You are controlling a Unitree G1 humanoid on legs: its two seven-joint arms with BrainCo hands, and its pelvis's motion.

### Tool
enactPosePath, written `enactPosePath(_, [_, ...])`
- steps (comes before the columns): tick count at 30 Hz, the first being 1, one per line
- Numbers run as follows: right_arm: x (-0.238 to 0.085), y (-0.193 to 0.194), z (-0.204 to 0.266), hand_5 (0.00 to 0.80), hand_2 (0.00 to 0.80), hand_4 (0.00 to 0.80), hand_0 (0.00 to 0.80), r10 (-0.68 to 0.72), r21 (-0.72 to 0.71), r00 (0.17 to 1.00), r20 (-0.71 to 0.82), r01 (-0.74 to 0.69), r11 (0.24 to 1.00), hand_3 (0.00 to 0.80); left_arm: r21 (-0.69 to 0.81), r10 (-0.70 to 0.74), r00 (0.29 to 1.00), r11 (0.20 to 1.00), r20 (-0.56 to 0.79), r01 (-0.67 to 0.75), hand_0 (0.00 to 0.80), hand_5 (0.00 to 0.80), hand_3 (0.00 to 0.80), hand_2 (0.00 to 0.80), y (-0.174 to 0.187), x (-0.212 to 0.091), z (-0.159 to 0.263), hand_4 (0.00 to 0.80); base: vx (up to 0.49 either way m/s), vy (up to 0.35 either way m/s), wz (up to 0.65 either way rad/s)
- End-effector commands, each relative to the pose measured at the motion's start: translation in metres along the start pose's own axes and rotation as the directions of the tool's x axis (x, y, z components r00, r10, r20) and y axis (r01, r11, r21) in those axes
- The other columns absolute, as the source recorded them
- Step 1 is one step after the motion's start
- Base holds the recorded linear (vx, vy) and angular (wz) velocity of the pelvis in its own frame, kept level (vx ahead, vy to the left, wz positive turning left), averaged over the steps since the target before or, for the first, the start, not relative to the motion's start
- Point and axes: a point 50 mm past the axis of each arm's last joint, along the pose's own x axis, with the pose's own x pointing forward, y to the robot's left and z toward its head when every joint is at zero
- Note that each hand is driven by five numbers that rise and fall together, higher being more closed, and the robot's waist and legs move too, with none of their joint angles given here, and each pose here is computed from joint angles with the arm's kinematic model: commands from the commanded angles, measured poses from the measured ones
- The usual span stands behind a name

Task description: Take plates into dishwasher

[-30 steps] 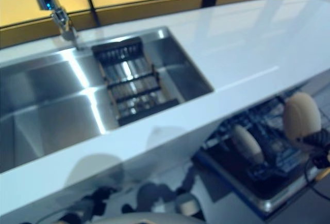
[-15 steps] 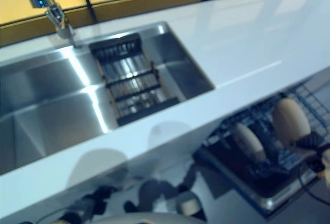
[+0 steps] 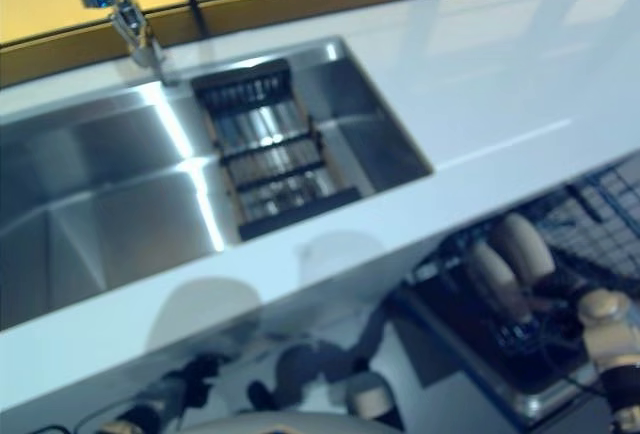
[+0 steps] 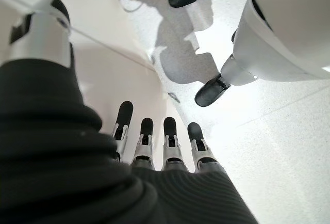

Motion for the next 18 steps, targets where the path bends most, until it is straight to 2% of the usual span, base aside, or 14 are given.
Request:
enactPosePath(1, [0.007, -0.011, 0.019, 0.8, 0.8, 0.8, 0.8, -0.049, -0.007, 0.999, 0.025, 0.049, 0.999, 0.8, -0.123, 0.068, 0.991, 0.991, 0.115, -0.054, 0.0, 0.0, 0.0, 0.0, 0.019, -0.002, 0.035, 0.0, 0.016, -0.03, 0.01])
enactPosePath(18, [0.02, -0.015, -0.009, 0.8, 0.8, 0.8, 0.8, -0.006, 0.039, 0.978, -0.211, 0.015, 0.999, 0.8, -0.158, 0.07, 0.985, 0.986, 0.157, -0.045, 0.0, 0.0, 0.0, 0.0, 0.027, -0.005, 0.044, 0.0, 0.009, -0.012, 0.04])
